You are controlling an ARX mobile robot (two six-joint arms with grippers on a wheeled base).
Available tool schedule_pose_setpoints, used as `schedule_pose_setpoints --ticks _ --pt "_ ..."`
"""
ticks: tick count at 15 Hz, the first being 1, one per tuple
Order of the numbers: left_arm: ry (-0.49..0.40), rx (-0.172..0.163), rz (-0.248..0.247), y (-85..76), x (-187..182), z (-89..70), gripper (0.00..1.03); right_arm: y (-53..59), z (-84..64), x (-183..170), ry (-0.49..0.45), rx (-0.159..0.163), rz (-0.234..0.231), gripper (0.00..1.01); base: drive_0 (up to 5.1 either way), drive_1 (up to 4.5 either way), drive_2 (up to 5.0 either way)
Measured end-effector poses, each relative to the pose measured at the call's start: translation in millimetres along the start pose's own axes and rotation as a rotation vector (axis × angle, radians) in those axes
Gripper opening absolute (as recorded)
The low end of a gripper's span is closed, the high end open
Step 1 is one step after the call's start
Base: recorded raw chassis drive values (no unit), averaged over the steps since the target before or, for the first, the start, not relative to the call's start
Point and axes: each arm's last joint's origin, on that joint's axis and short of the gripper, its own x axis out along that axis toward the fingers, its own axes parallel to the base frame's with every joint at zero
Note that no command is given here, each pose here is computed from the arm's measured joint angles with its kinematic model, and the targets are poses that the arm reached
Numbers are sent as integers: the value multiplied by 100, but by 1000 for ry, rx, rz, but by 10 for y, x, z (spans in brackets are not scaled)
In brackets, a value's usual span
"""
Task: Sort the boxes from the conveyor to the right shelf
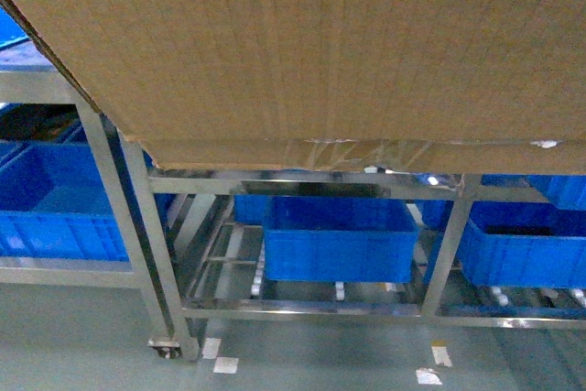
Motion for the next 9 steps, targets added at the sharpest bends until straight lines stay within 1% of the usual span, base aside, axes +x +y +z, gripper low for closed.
schedule_pose_setpoints --ticks 9 --pt "0 0 0 0 0 0 2 0 0 0 0 0 0 3 -143 -143 -143"
